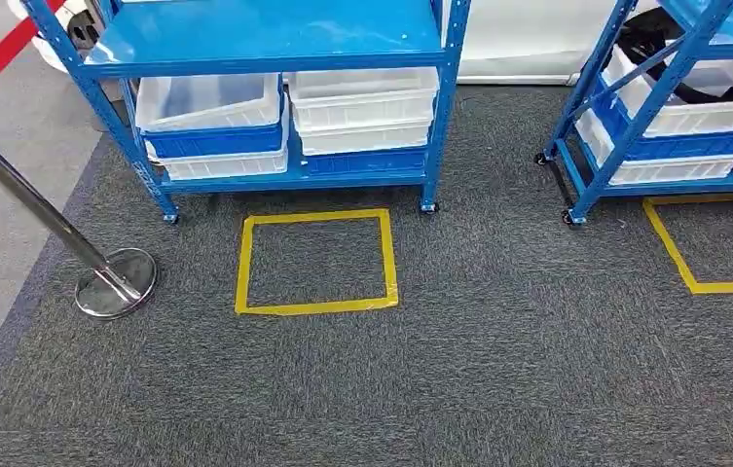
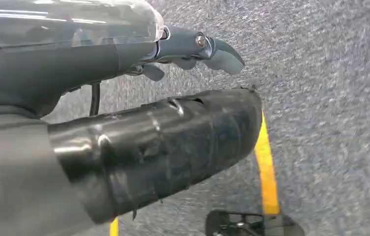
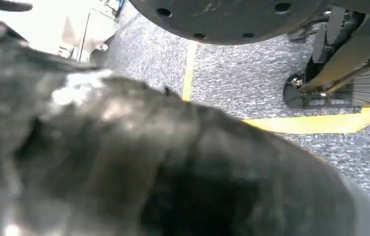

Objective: Take the parts from the cabinet and place them on the table.

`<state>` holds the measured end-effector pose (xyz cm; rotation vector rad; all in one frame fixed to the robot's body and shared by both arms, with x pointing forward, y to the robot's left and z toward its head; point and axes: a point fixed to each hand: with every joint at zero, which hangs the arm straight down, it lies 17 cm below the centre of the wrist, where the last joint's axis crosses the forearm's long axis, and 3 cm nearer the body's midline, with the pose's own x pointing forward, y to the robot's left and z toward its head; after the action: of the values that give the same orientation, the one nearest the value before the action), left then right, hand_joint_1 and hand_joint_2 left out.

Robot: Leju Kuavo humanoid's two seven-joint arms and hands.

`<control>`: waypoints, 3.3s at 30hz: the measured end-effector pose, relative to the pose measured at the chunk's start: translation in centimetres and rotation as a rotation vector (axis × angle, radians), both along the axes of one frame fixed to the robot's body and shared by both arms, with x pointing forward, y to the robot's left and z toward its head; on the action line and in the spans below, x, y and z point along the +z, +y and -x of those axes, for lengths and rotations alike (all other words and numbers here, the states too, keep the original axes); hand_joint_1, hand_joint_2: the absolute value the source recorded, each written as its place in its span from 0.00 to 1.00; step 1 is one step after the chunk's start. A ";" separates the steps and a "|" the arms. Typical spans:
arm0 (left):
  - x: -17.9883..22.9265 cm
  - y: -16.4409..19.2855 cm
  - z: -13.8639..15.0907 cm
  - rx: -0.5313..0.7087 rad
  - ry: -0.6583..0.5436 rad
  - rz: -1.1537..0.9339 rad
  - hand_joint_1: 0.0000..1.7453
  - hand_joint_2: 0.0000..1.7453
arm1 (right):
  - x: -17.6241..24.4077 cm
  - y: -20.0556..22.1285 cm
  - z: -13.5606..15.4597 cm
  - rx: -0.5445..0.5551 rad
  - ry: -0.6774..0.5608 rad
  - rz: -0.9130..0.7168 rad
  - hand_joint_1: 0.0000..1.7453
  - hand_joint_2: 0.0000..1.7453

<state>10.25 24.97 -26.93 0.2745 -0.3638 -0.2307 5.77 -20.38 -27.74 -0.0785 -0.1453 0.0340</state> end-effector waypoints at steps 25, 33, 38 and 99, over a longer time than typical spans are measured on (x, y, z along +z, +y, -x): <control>0.0 0.1 -0.2 -0.003 -0.002 -0.001 0.00 0.00 | -0.1 -0.5 0.1 0.000 0.006 0.005 0.00 0.00; -0.1 0.3 0.4 -0.005 0.005 -0.002 0.00 0.00 | -0.1 -0.3 0.2 0.000 0.009 0.002 0.00 0.00; -0.1 0.1 0.4 -0.006 0.006 0.001 0.00 0.00 | 0.0 -0.4 -0.3 0.000 0.005 0.005 0.00 0.00; -0.1 0.5 0.4 0.000 0.007 -0.002 0.00 0.00 | 0.0 -0.6 -0.5 0.012 0.019 0.010 0.00 0.00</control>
<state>9.87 25.47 -27.05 0.2755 -0.3570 -0.2315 6.30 -21.00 -27.77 -0.0870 -0.1265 0.0475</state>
